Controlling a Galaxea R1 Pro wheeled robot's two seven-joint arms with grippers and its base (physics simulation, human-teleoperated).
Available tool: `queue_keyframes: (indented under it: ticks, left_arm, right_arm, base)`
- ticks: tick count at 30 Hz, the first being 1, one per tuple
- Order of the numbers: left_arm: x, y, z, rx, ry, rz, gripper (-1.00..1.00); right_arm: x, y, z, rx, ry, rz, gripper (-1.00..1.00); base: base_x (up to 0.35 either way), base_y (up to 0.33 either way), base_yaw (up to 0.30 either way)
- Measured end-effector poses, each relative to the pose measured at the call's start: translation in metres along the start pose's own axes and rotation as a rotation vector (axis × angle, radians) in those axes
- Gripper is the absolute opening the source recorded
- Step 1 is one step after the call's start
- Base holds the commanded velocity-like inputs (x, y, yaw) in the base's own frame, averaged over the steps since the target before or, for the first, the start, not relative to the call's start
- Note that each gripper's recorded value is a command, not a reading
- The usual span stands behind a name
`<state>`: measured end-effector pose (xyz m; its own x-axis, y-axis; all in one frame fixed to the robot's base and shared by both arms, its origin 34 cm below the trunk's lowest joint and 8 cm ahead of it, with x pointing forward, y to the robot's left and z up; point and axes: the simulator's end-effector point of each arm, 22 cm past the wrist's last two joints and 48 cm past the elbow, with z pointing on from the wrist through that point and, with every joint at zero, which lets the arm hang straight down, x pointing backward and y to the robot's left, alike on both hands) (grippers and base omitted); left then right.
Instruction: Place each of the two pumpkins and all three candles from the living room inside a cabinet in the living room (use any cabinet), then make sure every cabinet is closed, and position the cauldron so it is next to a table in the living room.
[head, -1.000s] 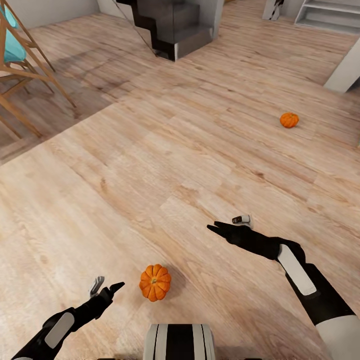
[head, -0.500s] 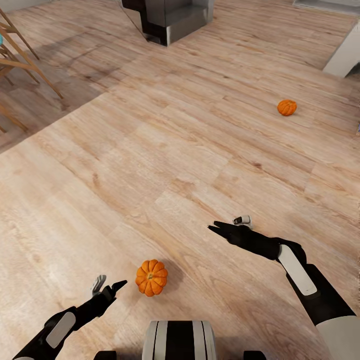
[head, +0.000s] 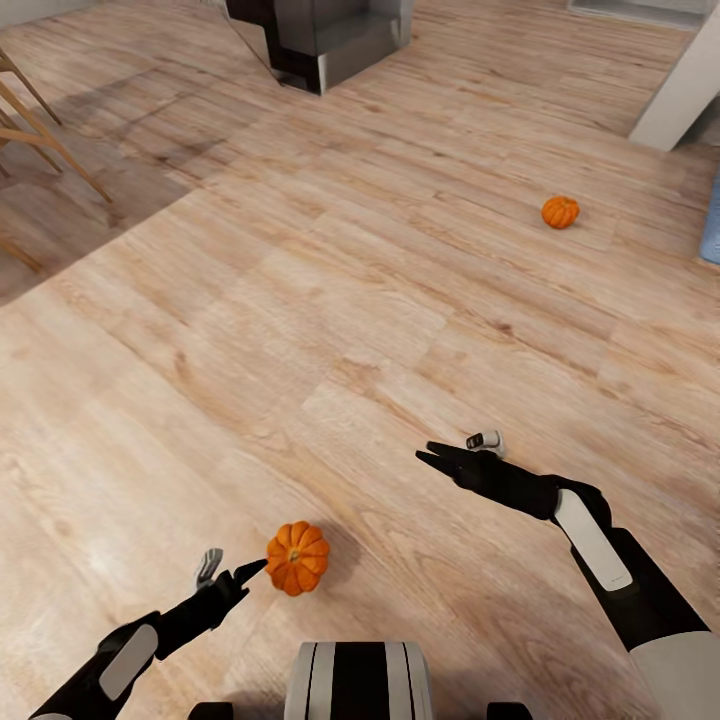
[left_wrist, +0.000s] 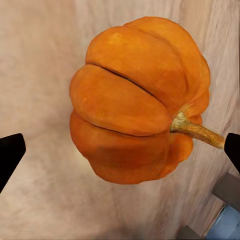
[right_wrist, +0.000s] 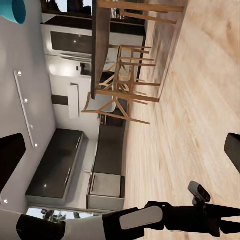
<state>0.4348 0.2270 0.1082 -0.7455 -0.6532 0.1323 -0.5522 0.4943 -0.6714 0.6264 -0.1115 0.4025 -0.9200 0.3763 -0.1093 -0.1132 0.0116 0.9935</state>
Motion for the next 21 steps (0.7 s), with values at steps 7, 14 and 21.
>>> queue_keyframes:
  ticks: [7,14,21]
  left_arm:
    - [-0.0042,-0.0103,0.0022,0.019,-0.005,0.02,1.0]
    - [-0.0067,-0.0091,0.0005,0.016,-0.007,0.023,1.0]
    - [-0.0074,-0.0071,-0.0005,0.011,-0.008,0.023,1.0]
  right_arm:
    - [-0.0001,0.0008,0.0005,-0.001,0.0,-0.001,1.0]
    - [0.0001,0.0009,0.001,-0.002,0.0,-0.002,1.0]
    - [0.0003,0.0012,0.0015,-0.003,0.0,-0.004,1.0]
  base:
    - [0.0,0.0,-0.04]
    - [0.009,0.0,-0.003]
    - [0.055,0.0,0.0]
